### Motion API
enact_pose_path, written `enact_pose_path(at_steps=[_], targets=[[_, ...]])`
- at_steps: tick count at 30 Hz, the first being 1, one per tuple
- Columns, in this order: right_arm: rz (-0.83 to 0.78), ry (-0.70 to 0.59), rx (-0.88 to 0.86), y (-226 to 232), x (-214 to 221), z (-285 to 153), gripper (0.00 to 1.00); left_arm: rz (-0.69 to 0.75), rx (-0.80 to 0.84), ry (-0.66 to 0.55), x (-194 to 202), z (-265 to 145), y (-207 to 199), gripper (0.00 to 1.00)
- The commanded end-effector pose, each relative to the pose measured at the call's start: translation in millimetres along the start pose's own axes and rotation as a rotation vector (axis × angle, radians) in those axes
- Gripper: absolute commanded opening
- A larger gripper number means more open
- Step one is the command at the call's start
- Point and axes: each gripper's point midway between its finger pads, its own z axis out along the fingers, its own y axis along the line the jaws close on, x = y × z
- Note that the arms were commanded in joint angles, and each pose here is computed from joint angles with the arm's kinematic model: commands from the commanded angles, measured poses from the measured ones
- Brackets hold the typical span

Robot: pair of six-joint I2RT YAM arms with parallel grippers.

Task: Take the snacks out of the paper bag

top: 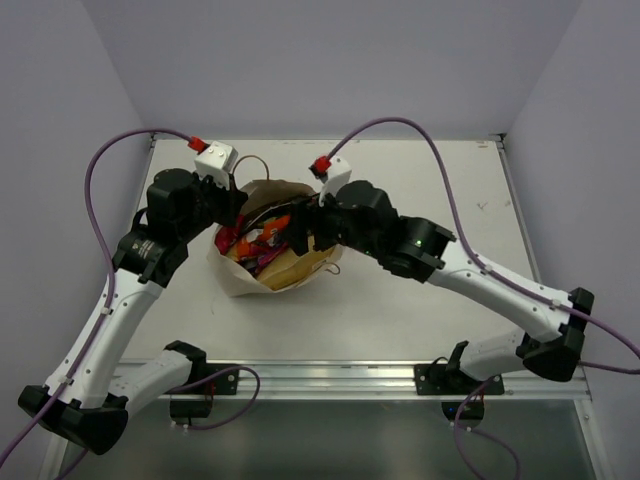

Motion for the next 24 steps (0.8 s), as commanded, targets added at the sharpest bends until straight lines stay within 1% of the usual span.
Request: enact_pose_path(at_steps=[1, 3, 4, 6, 9, 12, 15, 16, 19, 20, 23, 24], targets=[[0.068, 0.026, 0.116, -10, 6, 18, 0.74, 0.012, 0.008, -0.100, -30, -10, -5, 0.00], [0.095, 0.038, 0.153, -12, 7, 27, 0.74, 0.010, 0.006, -0.102, -31, -11, -5, 0.00], [0.095, 0.058, 0.194, -19, 16, 38, 0.74, 0.011, 0.004, -0.099, -30, -11, -5, 0.00], [0.115, 0.068, 0.228, -24, 23, 45, 0.73, 0.011, 0.003, -0.101, -30, -12, -4, 0.00], [0.116, 0.071, 0.248, -30, 36, 58, 0.67, 0.011, 0.004, -0.099, -29, -12, -5, 0.00], [0.113, 0.061, 0.270, -36, 40, 67, 0.59, 0.012, 0.001, -0.096, -27, -12, -4, 0.00], [0.109, 0.071, 0.296, -42, 46, 74, 0.49, 0.015, -0.001, -0.096, -27, -12, -4, 0.00], [0.115, 0.070, 0.298, -43, 46, 75, 0.44, 0.015, -0.005, -0.095, -27, -13, -3, 0.00], [0.111, 0.063, 0.314, -47, 47, 77, 0.36, 0.017, -0.002, -0.093, -26, -13, -3, 0.00], [0.113, 0.061, 0.322, -49, 48, 78, 0.31, 0.016, -0.002, -0.090, -25, -12, -3, 0.00], [0.116, 0.066, 0.329, -52, 51, 79, 0.27, 0.016, -0.001, -0.084, -23, -12, -3, 0.00], [0.116, 0.072, 0.330, -53, 53, 79, 0.22, 0.016, -0.001, -0.084, -24, -11, -3, 0.00]])
